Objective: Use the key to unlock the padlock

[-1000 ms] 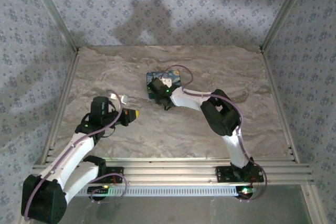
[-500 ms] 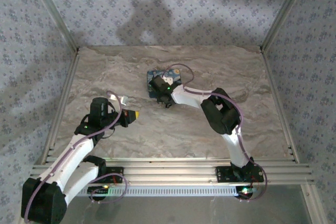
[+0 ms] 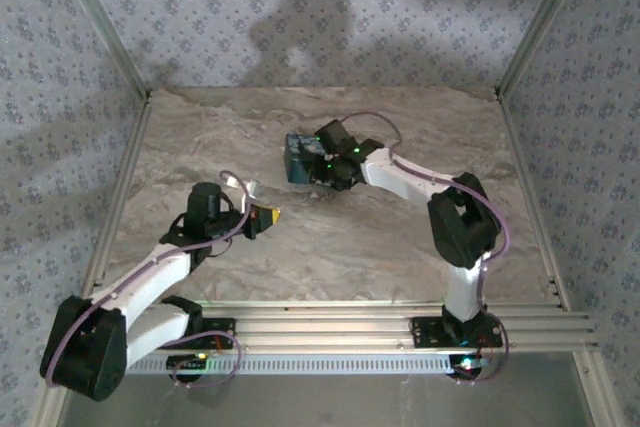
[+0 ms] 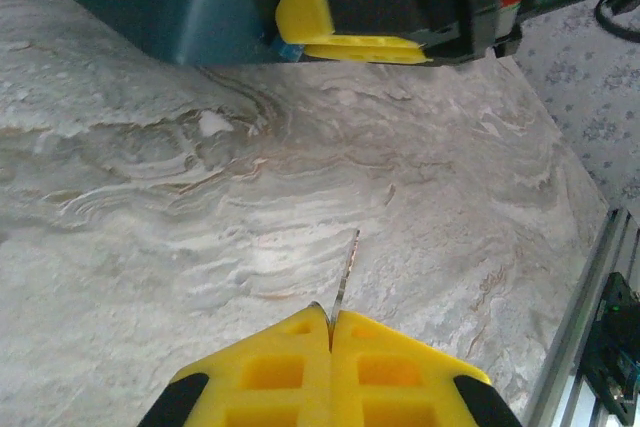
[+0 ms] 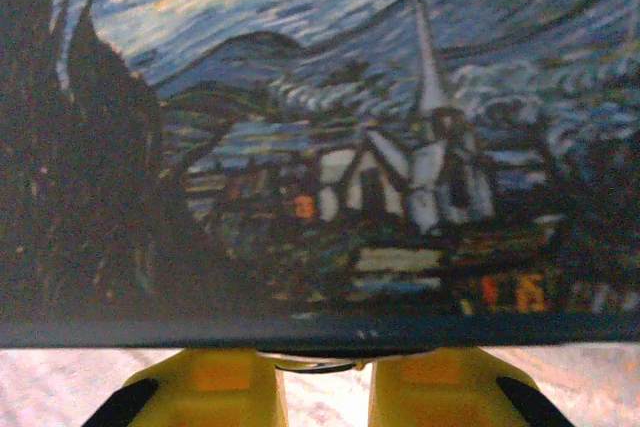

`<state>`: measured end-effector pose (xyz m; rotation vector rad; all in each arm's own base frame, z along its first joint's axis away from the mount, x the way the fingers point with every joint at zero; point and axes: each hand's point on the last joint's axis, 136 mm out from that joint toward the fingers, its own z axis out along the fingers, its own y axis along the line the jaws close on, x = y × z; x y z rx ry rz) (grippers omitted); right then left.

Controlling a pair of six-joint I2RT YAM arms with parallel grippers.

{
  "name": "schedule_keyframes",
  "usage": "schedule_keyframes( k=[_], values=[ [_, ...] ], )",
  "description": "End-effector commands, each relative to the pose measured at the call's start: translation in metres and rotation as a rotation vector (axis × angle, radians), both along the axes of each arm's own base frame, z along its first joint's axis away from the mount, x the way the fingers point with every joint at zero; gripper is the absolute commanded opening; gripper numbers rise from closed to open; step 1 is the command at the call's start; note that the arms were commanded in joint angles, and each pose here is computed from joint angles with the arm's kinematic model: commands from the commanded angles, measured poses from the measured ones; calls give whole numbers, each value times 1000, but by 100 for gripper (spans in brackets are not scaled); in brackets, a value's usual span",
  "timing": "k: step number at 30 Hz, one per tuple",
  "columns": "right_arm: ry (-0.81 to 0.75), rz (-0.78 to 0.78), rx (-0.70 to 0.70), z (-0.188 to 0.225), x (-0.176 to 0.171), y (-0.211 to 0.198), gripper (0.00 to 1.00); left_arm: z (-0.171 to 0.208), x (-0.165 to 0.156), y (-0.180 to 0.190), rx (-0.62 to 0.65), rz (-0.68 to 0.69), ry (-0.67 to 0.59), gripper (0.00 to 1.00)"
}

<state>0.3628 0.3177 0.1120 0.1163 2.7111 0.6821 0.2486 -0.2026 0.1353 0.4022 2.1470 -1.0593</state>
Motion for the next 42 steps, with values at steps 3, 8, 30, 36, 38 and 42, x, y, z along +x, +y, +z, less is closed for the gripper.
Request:
schedule_keyframes(
  k=[3, 8, 30, 36, 38, 42],
  values=[
    [25, -38, 143, 40, -18, -2, 0, 27, 17, -19, -71, -21, -132, 0],
    [23, -83, 124, 49, -30, -16, 0, 30, 20, -33, -102, -70, -161, 0],
    [198, -35, 266, 39, -26, -12, 0, 0, 48, -81, -300, -265, -156, 0],
    [214, -41, 265, 35, -27, -17, 0, 0, 49, -84, -289, -261, -173, 0],
    [216, -45, 264, 34, -27, -17, 0, -1, 50, -87, -283, -262, -182, 0],
    [215, -56, 271, 34, -27, -17, 0, -4, 53, -92, -269, -248, -191, 0]
  ],
)
